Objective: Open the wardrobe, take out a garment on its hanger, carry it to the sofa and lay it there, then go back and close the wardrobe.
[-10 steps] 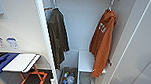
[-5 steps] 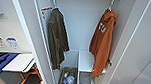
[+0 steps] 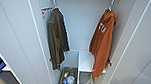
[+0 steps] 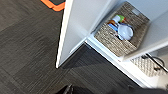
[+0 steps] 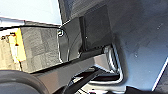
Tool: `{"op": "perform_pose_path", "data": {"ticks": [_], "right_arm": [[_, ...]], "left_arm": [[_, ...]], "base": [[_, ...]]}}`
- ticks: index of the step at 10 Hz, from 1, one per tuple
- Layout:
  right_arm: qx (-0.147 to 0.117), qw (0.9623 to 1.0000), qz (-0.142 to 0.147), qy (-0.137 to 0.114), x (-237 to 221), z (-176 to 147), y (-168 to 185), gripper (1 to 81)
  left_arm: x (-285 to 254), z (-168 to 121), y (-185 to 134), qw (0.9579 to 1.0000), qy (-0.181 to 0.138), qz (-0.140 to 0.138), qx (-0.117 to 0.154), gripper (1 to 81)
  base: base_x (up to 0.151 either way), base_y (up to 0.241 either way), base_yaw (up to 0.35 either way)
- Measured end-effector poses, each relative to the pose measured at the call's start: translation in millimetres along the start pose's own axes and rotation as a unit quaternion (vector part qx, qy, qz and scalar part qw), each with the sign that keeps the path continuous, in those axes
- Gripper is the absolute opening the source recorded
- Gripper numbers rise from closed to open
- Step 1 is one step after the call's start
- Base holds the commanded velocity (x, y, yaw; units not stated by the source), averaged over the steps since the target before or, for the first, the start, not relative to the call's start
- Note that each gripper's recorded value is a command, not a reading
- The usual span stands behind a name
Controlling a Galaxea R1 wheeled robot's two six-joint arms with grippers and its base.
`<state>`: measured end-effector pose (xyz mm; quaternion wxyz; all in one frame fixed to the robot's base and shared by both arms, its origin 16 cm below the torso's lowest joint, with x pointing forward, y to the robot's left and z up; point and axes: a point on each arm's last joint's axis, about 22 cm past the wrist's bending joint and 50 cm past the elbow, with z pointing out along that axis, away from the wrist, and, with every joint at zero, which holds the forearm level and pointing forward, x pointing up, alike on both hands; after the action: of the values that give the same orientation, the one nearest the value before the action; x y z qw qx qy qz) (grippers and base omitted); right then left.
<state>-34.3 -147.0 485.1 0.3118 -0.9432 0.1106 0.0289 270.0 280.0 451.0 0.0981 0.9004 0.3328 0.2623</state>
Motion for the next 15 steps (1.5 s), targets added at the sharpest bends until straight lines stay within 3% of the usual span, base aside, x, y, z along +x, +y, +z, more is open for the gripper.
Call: {"op": "perform_pose_path", "data": {"ticks": [1,3,4,6,8,9,10,11,12,14,15], "right_arm": [[-0.002,1.0000,-0.002,-0.002,-0.8,2.6,-0.4,81.1],[-0.005,0.9999,-0.008,-0.009,-6.3,10.6,-4.6,81.1],[-0.014,0.9998,-0.011,-0.009,-6.5,12.8,1.8,81.1],[-0.049,0.9986,-0.020,-0.007,-3.1,12.6,29.7,81.1],[-0.085,0.9959,-0.030,-0.002,-0.1,16.0,52.6,81.1],[-0.099,0.9945,-0.033,-0.001,0.6,18.1,59.6,81.1],[-0.114,0.9929,-0.036,0.002,1.4,20.7,65.9,81.1],[-0.124,0.9915,-0.038,0.003,0.7,24.2,68.2,81.1],[-0.131,0.9906,-0.040,0.002,-3.6,29.1,66.3,81.1],[-0.143,0.9890,-0.036,-0.009,-30.1,34.7,64.8,81.1],[-0.153,0.9875,-0.034,-0.015,-43.0,32.7,69.8,81.1]], "left_arm": [[-9.8,-3.6,7.2,0.9971,-0.009,0.070,-0.030,81.1],[-53.0,-24.9,-20.0,0.9826,-0.043,0.172,-0.055,81.1],[-94.1,-42.9,-36.4,0.9745,-0.082,0.198,-0.064,81.1],[-141.7,-64.4,-17.7,0.9570,-0.126,0.233,-0.119,81.1],[-169.6,-88.1,-11.8,0.9334,-0.166,0.271,-0.166,81.1],[-198.6,-112.3,-38.9,0.9178,-0.210,0.293,-0.166,81.1],[-237.1,-145.4,-78.0,0.8991,-0.271,0.309,-0.151,81.1],[-267.0,-171.7,-99.7,0.8883,-0.308,0.310,-0.142,81.1],[-283.3,-181.7,-99.6,0.8835,-0.321,0.309,-0.144,81.1],[-279.0,-162.5,-83.0,0.8838,-0.305,0.323,-0.146,81.1],[-274.9,-156.8,-97.5,0.8842,-0.302,0.334,-0.125,81.1]], "base": [[0.000,0.000,0.000],[0.000,0.000,0.000],[0.000,0.000,0.000],[0.000,0.000,0.000],[0.000,0.000,0.000],[0.000,0.000,0.000],[0.000,0.000,0.000],[0.000,0.000,0.000],[0.000,0.000,0.000],[0.000,0.000,0.000],[0.000,0.000,0.000]]}}
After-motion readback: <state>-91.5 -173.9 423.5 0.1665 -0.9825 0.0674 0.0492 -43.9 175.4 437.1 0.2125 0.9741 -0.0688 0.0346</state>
